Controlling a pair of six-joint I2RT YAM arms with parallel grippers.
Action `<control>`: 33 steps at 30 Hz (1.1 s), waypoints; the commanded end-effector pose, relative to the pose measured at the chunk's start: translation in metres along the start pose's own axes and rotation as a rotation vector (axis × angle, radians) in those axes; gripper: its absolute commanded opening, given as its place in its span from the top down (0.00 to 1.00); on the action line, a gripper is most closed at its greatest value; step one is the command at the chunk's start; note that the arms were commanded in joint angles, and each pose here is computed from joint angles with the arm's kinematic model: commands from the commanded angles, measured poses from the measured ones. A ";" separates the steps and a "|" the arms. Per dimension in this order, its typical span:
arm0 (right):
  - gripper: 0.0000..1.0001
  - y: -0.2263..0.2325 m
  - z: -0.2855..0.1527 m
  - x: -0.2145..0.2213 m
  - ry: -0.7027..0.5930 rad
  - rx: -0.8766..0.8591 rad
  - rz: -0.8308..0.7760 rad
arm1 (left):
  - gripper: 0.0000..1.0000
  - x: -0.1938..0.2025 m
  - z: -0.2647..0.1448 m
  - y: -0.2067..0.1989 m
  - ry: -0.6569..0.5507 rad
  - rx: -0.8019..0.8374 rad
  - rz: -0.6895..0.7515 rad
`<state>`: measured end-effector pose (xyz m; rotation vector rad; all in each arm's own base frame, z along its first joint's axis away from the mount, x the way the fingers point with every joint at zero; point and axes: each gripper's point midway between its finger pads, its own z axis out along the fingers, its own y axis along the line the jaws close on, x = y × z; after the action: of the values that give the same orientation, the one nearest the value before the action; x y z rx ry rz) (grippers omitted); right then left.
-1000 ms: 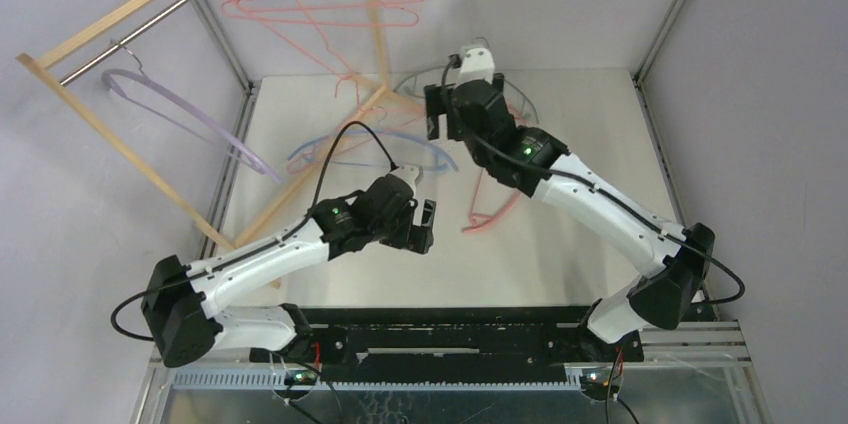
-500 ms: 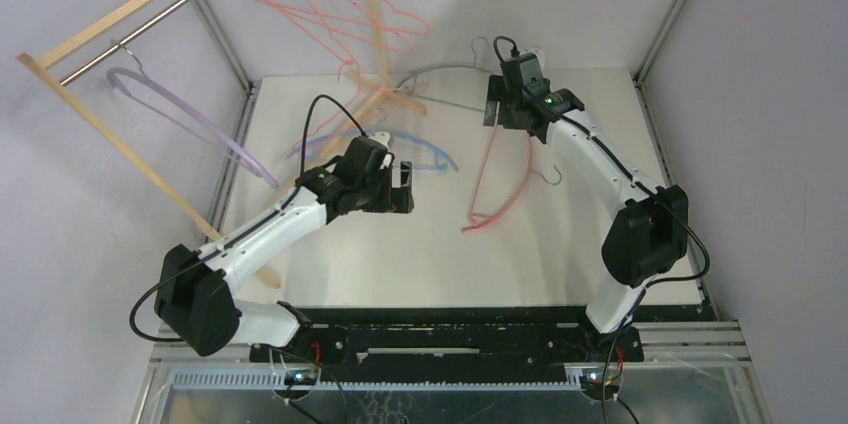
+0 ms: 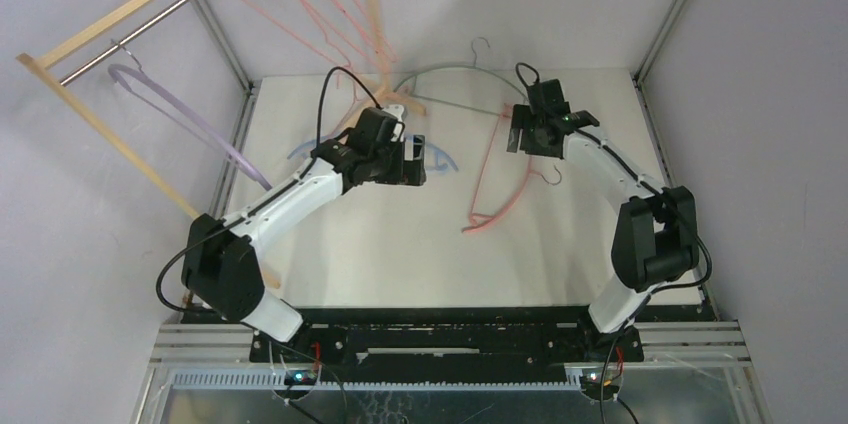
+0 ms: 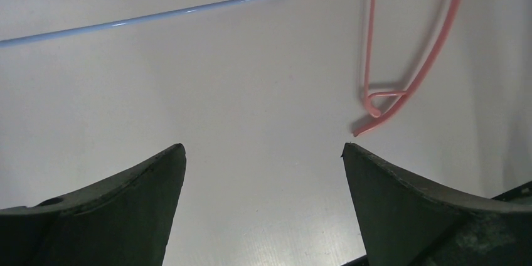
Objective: Organize the hangers
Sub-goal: Pick up the hanger at the center of the board.
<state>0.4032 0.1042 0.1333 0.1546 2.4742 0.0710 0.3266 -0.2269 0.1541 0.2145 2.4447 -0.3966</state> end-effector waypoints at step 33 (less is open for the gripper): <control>0.55 -0.049 0.120 -0.003 0.189 0.099 0.168 | 0.00 0.010 -0.018 -0.001 -0.051 0.058 -0.011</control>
<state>0.4676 0.0496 0.0178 0.3963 2.6993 0.0007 0.3079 -0.2236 0.1427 0.2252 2.4459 -0.4519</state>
